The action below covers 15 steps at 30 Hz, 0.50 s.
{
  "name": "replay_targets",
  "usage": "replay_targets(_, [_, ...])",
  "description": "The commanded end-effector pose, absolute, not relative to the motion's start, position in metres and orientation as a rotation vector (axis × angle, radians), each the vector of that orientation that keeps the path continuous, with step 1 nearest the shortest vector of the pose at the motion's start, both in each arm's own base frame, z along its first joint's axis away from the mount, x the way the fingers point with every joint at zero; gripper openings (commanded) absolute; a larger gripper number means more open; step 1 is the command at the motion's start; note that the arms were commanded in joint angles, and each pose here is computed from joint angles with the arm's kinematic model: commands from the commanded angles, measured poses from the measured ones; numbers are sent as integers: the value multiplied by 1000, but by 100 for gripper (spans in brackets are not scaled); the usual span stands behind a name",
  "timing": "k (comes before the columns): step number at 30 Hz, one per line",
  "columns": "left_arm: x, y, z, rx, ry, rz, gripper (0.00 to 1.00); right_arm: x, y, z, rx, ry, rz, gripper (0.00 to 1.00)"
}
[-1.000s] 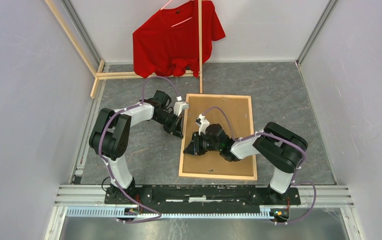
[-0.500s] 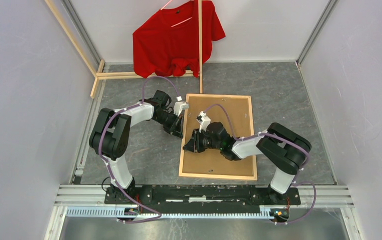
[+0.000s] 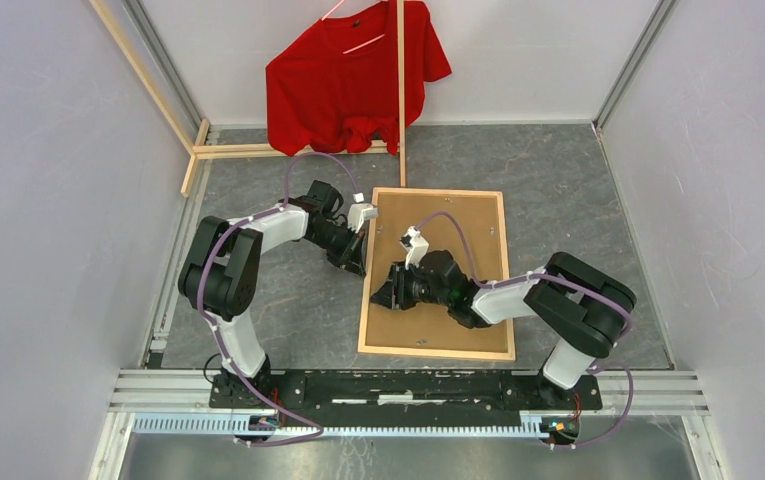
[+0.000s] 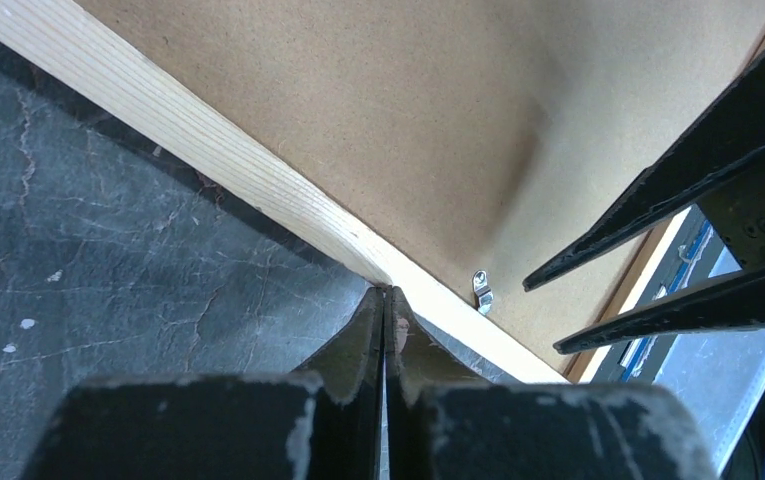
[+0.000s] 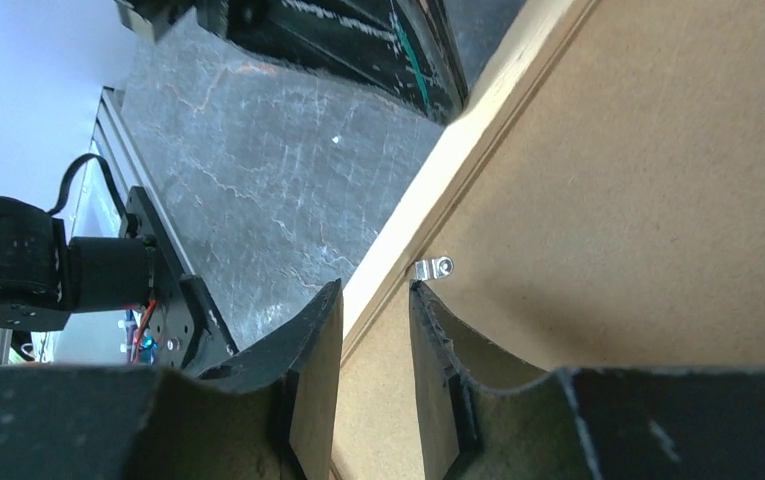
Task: Put the photo into the frame
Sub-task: Install the photo frame at the center of the board.
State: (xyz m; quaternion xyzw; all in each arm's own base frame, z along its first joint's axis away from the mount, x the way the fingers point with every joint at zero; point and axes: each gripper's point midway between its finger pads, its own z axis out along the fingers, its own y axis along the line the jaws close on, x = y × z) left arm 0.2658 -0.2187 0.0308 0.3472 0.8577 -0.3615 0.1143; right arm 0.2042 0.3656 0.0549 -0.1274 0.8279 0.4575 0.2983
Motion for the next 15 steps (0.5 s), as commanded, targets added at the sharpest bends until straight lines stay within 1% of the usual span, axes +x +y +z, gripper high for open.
replay_targets(1, [264, -216, 27, 1085, 2504, -1004, 4, 204, 366, 48, -321, 2207, 1193, 37])
replay_targets(10, [265, -217, 27, 1090, 2497, -1005, 3, 203, 367, 35, -312, 2257, 1164, 41])
replay_targets(15, [265, -217, 27, 1091, 2498, -1006, 3, 201, 370, 32, -314, 2270, 1160, 45])
